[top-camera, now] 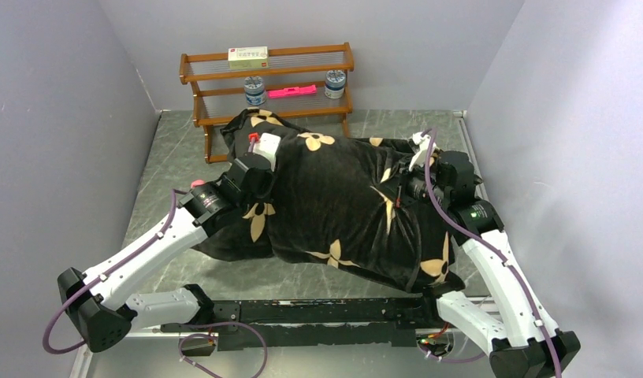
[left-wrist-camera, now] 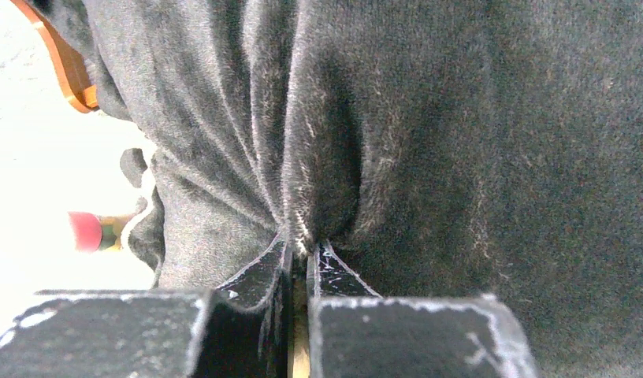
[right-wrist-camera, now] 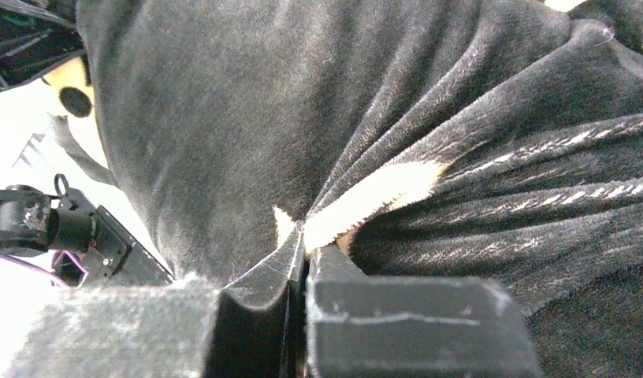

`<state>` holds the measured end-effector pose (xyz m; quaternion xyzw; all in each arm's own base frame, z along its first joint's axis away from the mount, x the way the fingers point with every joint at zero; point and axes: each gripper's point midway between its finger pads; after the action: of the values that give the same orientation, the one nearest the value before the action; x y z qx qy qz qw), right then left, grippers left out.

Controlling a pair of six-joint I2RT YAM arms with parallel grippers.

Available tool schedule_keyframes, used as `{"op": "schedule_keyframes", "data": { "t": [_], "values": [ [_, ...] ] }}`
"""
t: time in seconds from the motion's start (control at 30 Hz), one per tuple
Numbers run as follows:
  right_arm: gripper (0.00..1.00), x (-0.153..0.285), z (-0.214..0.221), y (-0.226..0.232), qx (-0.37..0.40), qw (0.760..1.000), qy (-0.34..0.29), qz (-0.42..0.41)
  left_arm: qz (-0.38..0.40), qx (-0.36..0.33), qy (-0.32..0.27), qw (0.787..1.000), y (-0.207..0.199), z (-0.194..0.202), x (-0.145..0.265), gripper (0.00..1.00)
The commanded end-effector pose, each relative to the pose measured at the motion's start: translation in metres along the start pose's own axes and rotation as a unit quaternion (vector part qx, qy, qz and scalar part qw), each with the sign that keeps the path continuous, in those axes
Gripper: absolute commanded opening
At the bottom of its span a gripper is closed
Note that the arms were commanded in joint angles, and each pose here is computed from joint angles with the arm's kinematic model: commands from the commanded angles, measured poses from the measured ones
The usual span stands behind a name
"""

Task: Remove the pillowcase from the pillow
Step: Adjust the pillow at the center of the board.

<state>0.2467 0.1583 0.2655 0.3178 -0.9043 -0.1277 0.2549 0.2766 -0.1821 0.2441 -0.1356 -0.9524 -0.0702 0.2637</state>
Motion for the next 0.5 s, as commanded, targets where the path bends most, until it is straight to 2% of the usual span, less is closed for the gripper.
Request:
{"op": "schedule_keyframes", "data": {
  "t": [0.0,0.17,0.47],
  "values": [
    [0.01,0.002,-0.021,0.016,0.036,0.998,-0.026,-0.033,0.032,0.035,-0.064,0.997,-0.015,-0.041,0.006,0.05],
    [0.4,0.005,-0.018,0.001,0.047,0.999,-0.015,0.011,0.056,0.012,-0.079,0.995,-0.021,-0.039,0.007,0.05],
    [0.77,0.008,-0.032,0.002,0.065,0.998,-0.018,0.018,0.01,-0.006,-0.113,0.993,0.002,-0.056,0.016,0.05]
  ]
}}
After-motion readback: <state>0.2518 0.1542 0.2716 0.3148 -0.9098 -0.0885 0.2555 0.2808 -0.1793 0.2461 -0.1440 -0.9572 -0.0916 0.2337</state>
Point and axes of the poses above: each gripper's point midway between its finger pads, its own x axis back along the fingers, its own y axis along the line the jaws close on, z = x × y, and after that the axes turned 2 degrees about -x, right-handed
